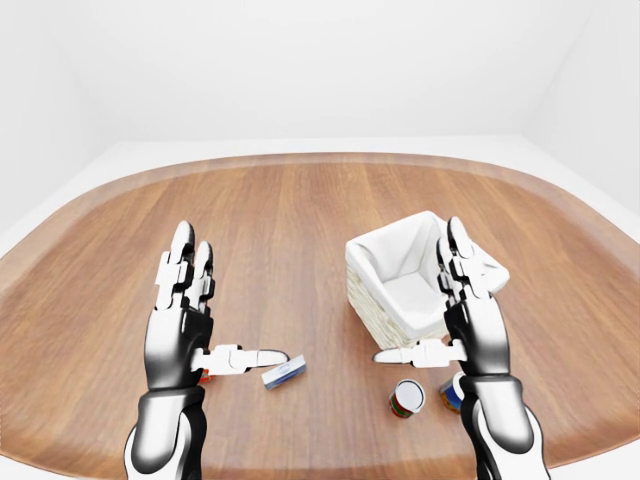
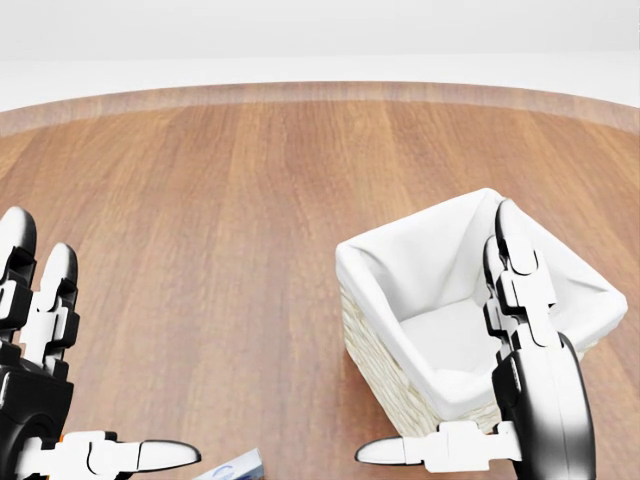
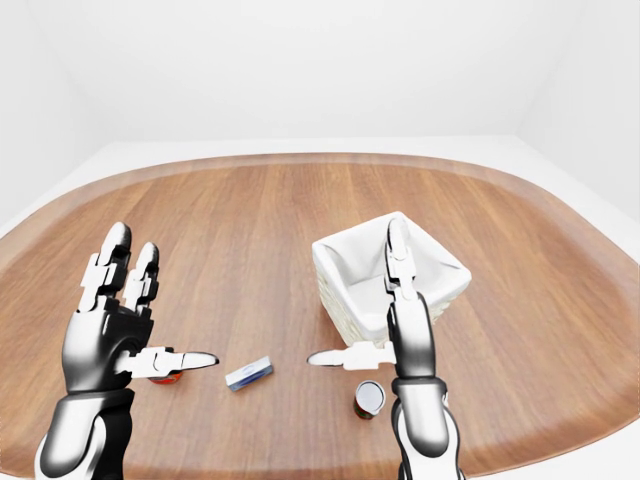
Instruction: Pick up the ketchup, and put it in the basket.
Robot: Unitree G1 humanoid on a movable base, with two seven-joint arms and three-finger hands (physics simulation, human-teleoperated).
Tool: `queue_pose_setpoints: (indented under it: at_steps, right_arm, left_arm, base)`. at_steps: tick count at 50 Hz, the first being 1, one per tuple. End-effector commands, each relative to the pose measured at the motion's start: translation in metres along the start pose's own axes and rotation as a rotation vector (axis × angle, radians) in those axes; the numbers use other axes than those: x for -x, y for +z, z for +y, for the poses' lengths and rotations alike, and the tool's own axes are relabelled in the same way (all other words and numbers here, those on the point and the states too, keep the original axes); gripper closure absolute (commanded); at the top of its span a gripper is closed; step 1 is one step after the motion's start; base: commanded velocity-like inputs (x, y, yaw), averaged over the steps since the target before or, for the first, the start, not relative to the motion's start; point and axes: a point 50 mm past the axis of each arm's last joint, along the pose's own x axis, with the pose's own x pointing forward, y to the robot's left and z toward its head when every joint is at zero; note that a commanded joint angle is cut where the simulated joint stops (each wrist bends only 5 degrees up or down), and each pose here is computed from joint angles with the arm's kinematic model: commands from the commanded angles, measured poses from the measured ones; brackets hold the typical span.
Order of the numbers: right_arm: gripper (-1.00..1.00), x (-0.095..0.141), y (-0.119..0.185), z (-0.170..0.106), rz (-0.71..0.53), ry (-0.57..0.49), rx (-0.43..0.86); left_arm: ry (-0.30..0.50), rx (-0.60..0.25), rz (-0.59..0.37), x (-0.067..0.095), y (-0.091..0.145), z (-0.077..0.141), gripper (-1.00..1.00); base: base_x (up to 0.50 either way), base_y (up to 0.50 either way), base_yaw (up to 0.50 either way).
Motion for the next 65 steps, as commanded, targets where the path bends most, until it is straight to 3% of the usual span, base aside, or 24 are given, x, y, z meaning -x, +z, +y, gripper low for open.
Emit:
queue_pose_setpoints:
  at_steps: [1, 22, 23, 30, 52, 65]
  right_arm:
    - [-1.0, -0.001, 0.001, -0.003, -0.005, -0.026, 0.0]
    - [-1.0, -0.002, -0.002, -0.003, 0.005, -0.034, -0.009]
    - [-1.0, -0.002, -0.004, -0.001, 0.012, -0.027, -0.011]
    - [-1.0, -0.002, -0.007, 0.0, 0.024, -0.026, -0.01]
    - [-1.0, -0.002, -0.007, 0.001, 0.026, -0.022, -0.008]
    - [-1.0, -0.002, -0.008, 0.002, 0.028, -0.021, -0.008]
  left_arm:
    - [0.001, -0.014, 0.009, 0.0, -0.002, 0.0, -1.0]
    - [0.007, -0.028, -0.028, 0.003, 0.009, 0.004, -1.0]
    - [0.217, -0.087, -0.053, 0.004, 0.013, 0.065, -1.0]
    - [0.275, -0.121, -0.077, 0.007, 0.019, 0.084, -1.0]
    - [0.347, -0.179, -0.033, 0.016, 0.015, 0.109, -1.0]
    - [0.353, -0.183, 0.012, 0.017, 0.006, 0.112, -1.0]
  base:
    - [0.5, 0.0, 0.0]
    - [0.02, 0.0, 0.0]
    - [0.0, 0.0, 0.0]
    - [0.0, 0.0, 0.0]
    - [0.0, 0.0, 0.0]
    - [0.0, 0.0, 0.0]
